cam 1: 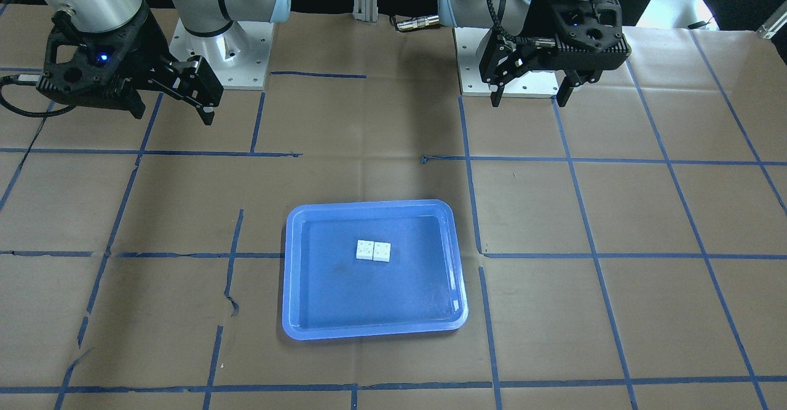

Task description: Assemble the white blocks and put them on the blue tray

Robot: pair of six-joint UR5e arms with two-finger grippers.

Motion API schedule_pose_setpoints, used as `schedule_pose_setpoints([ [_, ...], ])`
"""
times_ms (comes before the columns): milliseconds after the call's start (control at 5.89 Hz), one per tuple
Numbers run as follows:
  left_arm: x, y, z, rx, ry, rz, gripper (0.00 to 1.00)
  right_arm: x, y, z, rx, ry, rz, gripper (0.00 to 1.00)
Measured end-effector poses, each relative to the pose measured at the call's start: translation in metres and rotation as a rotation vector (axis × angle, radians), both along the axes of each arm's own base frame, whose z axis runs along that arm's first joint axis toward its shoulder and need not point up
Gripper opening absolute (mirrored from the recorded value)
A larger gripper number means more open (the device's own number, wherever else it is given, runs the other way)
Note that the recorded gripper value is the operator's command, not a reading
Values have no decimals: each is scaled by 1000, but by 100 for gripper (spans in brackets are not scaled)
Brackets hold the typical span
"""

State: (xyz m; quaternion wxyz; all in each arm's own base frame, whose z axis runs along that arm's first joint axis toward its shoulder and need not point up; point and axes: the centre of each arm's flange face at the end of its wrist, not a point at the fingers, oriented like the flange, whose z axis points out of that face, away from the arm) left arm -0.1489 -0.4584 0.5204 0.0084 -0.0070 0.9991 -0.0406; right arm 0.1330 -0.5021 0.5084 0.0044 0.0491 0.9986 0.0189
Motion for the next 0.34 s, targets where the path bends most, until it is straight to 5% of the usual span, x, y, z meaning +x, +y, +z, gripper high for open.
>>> schedule_pose_setpoints([
  [340,0,0,0,-1,0,0,99,1,-1,-1,0,1,-1,100],
])
